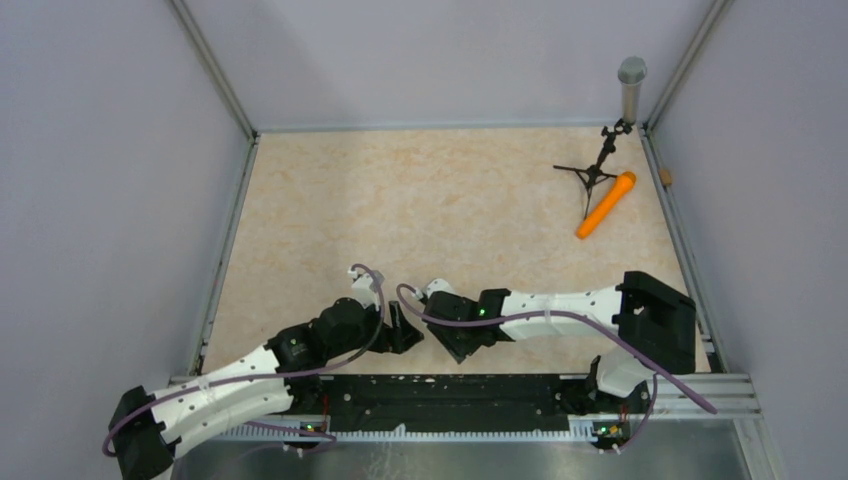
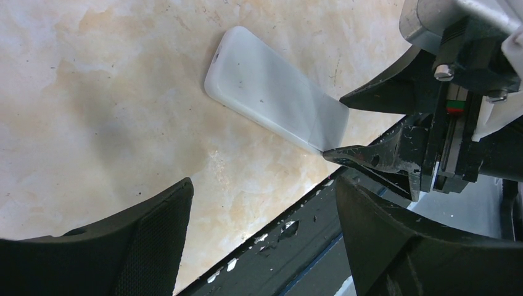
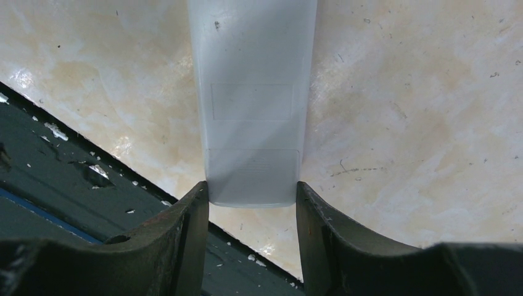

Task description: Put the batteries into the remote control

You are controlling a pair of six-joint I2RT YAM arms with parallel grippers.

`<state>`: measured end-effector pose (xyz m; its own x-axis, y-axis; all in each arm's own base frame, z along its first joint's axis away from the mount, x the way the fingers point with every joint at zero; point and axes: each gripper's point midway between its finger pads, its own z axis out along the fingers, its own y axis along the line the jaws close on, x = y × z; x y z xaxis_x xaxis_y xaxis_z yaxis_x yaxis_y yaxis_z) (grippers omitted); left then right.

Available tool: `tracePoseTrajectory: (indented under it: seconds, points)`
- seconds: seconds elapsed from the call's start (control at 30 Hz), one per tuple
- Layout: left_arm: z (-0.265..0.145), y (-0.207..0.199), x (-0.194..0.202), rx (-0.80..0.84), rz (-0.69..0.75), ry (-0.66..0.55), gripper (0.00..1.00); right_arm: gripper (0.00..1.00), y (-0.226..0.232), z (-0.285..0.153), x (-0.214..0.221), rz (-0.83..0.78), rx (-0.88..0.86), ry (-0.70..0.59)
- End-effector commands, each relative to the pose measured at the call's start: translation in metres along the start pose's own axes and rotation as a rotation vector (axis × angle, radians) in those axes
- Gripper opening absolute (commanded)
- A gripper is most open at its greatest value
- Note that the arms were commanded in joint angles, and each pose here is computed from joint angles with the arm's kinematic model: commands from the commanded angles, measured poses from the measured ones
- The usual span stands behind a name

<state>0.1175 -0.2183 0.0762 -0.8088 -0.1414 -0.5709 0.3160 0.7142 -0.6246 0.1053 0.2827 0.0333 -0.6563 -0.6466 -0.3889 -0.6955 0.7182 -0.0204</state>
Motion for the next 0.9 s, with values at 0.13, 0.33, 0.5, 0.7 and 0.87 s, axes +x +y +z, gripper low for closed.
tracePoseTrajectory:
  seconds: [0.13,0.33,0.5,0.7,0.87]
  points:
    - [0.0047,-0.0083,-0.0062,0.034,-0.005,-0.021,0.85,0.21,0.0004,0.0017,-0.0204,0.001,0.001,-0.049]
    - [0.0055,-0.0085,-0.0062,0.033,-0.004,-0.020,0.85,0.27,-0.0018,0.0045,-0.0185,-0.006,0.007,-0.038]
    - [0.0063,-0.0086,-0.0061,0.032,-0.003,-0.018,0.85,0.44,-0.0015,0.0051,-0.0199,-0.001,0.006,-0.044]
    - [0.0069,-0.0087,-0.0065,0.030,-0.001,-0.017,0.86,0.63,-0.0010,0.0045,-0.0204,0.006,0.004,-0.047]
    - [0.0073,-0.0086,-0.0075,0.025,0.005,-0.018,0.86,0.69,-0.0056,-0.0043,-0.0255,0.030,0.021,-0.080]
